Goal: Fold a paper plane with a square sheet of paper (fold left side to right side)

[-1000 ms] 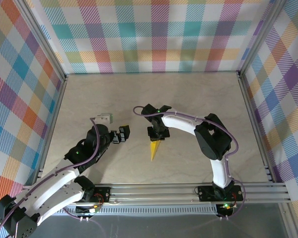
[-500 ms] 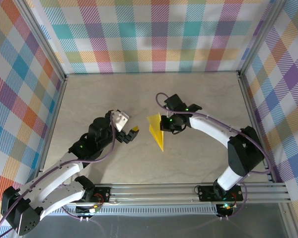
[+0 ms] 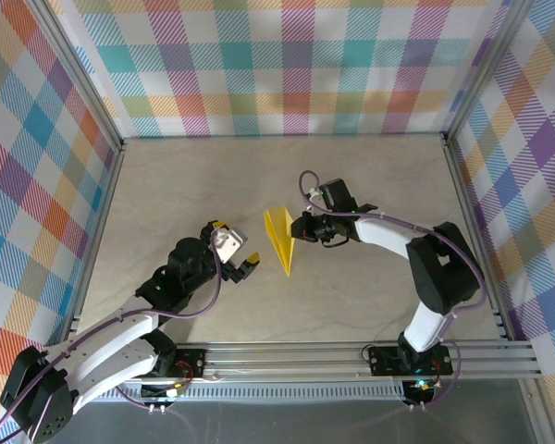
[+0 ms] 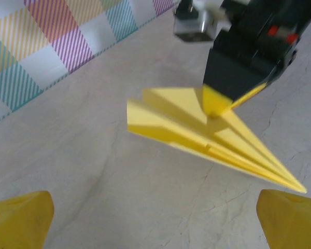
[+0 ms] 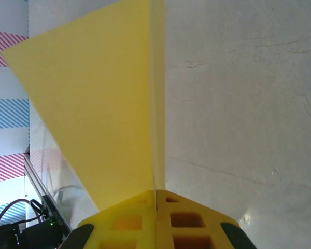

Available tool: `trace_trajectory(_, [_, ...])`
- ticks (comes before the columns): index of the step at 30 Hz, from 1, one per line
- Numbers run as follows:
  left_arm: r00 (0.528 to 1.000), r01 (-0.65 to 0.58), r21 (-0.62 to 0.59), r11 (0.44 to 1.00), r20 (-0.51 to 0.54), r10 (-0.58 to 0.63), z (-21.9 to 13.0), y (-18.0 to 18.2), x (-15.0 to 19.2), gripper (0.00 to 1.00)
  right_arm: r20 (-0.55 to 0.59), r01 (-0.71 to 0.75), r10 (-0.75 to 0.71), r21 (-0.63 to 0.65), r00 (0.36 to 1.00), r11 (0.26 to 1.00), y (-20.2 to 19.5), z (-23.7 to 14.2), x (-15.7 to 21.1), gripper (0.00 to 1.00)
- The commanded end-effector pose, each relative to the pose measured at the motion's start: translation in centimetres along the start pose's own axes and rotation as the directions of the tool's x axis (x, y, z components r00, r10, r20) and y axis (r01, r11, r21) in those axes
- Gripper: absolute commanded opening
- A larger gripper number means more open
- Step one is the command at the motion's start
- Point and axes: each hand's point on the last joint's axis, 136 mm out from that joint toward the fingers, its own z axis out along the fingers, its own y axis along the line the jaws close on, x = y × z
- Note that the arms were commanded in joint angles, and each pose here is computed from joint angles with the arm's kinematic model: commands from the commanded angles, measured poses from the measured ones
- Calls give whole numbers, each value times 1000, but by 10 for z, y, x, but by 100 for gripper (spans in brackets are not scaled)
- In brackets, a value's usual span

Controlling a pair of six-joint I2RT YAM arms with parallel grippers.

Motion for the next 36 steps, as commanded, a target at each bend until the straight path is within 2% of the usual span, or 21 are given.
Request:
trace_trajectory(1, [997,-29,-19,999,65,30,-4,6,-16,100,14,6,-6,-46,1000,999,-3,11,-9,0])
trace_trajectory(8, [997,-35,-31,999,71,37,-6,7,-17,100,-23,-39,40,34,999,999,-37,26,2,1])
trace_trajectory(18, [997,-40,-29,999,69,42,-6,7,-17,100,-35,-46,50,108,998,993,-51,20,11,5])
trace_trajectory(28, [997,-43,-29,999,63,45,-5,7,-15,100,-32,-37,40,114,999,993,-46,13,10,21])
trace_trajectory(36, [997,-44,-29,999,62,46,-5,7,-15,100,-6,-29,31,231,1000,972,-44,-18,8,37])
